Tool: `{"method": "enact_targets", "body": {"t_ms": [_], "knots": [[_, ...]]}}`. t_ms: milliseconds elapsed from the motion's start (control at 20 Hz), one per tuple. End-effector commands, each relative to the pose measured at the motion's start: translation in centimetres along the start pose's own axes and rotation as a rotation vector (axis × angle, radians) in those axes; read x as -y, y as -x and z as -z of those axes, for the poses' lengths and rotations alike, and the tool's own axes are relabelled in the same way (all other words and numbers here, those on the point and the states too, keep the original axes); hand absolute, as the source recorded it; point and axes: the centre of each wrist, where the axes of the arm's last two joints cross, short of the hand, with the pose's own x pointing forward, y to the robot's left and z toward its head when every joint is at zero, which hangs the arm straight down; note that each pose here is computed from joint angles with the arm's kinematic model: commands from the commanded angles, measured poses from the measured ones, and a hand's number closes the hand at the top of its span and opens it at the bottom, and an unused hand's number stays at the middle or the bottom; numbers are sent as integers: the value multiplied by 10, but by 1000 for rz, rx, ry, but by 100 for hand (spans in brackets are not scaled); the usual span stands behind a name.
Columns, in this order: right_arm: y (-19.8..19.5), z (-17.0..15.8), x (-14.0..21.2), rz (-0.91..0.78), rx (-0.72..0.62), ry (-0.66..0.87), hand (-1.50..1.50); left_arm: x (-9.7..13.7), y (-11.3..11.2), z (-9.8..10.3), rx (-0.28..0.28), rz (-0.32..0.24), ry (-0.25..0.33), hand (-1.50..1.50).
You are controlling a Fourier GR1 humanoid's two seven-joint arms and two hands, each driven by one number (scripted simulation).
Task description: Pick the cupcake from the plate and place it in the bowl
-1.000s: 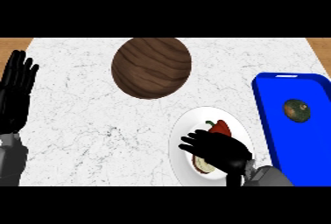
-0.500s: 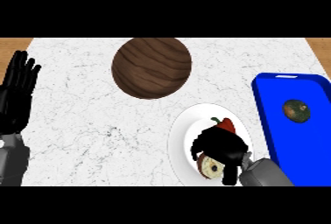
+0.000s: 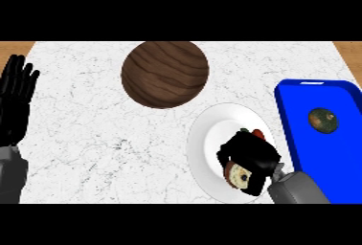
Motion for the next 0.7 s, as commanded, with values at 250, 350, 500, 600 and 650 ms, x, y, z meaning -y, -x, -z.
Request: {"method": "enact_targets", "body": {"t_ms": [250,350,500,600,650], "knots": [[128,-131,26,152,-925,182,150,-2,4,-8,-8,5,-27,0],[135,-138,40,125,-1016,235,150,4,0,-5,3,-2,-5,0],[135,-155,76,70,-1071,350,150,0,-2,2,-22,7,2,0],[125,-162,93,64,-1079,404,150,5,-4,-4,-13,-4,2,0],[130,-162,102,65,-1078,429,150,2,-8,-15,5,-6,7,0]]}}
